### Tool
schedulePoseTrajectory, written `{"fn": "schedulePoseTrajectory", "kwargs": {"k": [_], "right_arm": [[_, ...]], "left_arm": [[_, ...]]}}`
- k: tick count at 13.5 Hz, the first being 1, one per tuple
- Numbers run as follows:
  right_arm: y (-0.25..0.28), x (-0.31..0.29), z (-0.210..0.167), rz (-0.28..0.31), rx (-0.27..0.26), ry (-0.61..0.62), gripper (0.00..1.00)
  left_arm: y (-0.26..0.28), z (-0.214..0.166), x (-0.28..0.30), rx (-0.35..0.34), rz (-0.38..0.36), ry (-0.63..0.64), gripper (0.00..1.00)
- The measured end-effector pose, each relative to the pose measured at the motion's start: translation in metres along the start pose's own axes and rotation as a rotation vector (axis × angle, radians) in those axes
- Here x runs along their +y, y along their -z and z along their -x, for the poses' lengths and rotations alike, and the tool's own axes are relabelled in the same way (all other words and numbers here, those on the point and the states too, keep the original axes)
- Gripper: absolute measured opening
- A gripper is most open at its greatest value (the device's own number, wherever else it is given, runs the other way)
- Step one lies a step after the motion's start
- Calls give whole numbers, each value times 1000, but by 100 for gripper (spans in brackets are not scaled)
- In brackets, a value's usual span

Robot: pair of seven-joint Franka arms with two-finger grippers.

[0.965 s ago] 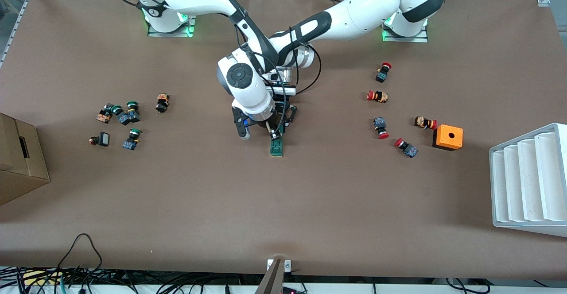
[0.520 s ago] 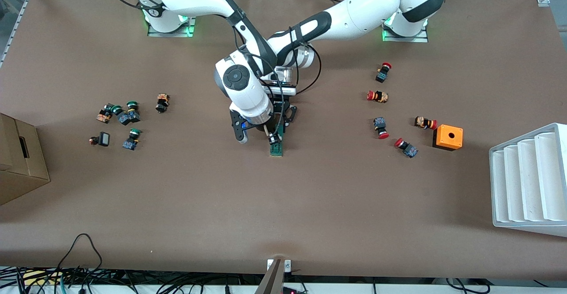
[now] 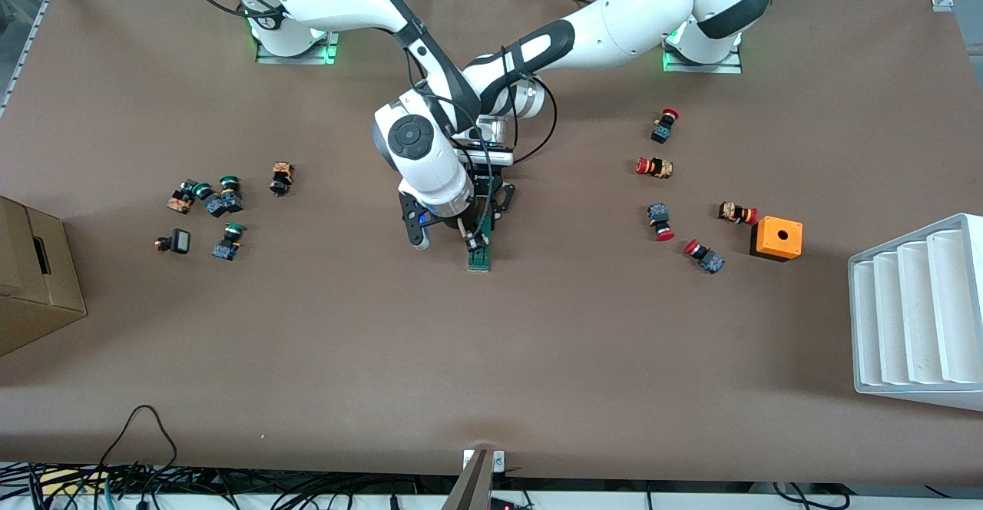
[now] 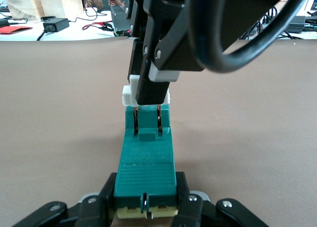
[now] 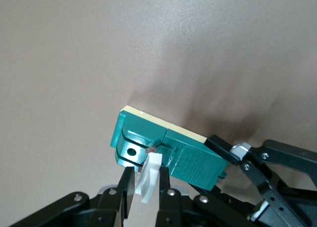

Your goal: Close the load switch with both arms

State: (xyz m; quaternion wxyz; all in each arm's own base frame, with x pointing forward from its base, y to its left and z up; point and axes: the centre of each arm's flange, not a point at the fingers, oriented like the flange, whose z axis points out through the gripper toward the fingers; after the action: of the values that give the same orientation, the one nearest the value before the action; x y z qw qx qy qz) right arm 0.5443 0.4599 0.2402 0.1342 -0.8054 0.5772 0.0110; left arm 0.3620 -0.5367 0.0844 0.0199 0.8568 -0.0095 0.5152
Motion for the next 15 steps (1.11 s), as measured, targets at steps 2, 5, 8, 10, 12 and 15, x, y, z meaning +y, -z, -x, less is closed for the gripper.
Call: {"fn": "schedulePoseTrajectory", "kwargs": {"k": [2,5,8,10,12,15], "right_arm": [[0,0,0,-1,0,0,22],[6,-9,-5,-4,-1,-10,22],[10,-20,-7,-4,-3,-16,22],[7,-22,-8,-3,-2,-17,22],[5,-22,-8,-3,-2,-17,22],[5,-23,-8,-4,-2,-18,22]], "left_arm": [[0,0,0,0,0,0,49],[0,0,0,0,0,0,49],[0,0,0,0,0,0,49],[0,0,0,0,0,0,49],[0,0,0,0,0,0,49],[0,0,0,0,0,0,49]]}}
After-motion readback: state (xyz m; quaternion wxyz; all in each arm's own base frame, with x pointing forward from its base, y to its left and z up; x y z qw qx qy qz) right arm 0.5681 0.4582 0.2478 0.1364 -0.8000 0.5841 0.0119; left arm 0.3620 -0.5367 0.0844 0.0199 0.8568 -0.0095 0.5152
